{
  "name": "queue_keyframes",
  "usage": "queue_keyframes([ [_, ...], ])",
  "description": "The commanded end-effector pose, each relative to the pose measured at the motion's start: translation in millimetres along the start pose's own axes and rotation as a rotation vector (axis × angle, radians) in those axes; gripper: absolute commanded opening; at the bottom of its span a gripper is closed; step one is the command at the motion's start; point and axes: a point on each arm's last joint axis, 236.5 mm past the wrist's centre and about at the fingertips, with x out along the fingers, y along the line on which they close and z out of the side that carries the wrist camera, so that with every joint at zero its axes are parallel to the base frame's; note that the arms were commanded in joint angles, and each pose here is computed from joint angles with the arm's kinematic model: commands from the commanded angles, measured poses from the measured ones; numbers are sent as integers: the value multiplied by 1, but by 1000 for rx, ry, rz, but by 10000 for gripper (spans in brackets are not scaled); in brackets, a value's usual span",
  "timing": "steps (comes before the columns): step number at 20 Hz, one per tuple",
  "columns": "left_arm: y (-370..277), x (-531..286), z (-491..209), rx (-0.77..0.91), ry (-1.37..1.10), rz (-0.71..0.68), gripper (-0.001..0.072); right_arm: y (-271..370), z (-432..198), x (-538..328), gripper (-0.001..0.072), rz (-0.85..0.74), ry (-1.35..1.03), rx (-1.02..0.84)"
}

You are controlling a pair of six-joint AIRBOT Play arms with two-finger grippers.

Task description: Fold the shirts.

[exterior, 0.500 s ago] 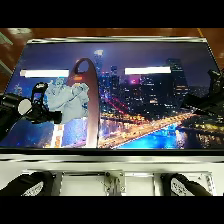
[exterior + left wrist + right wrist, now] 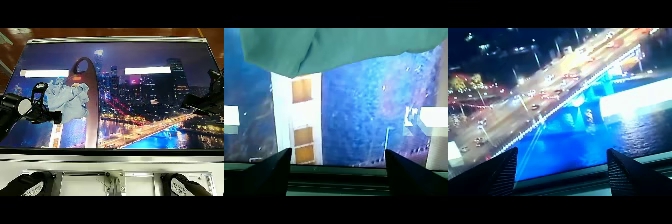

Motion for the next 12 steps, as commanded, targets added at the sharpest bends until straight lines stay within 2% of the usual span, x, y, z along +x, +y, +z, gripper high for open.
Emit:
queue_keyframes([
  [1,0,0,0,0,0,0,705,0,0,0,675,0,0,0],
  [12,-9,0,12,-9,-49,-39,705,1,28,-2,675,3,-118,0],
])
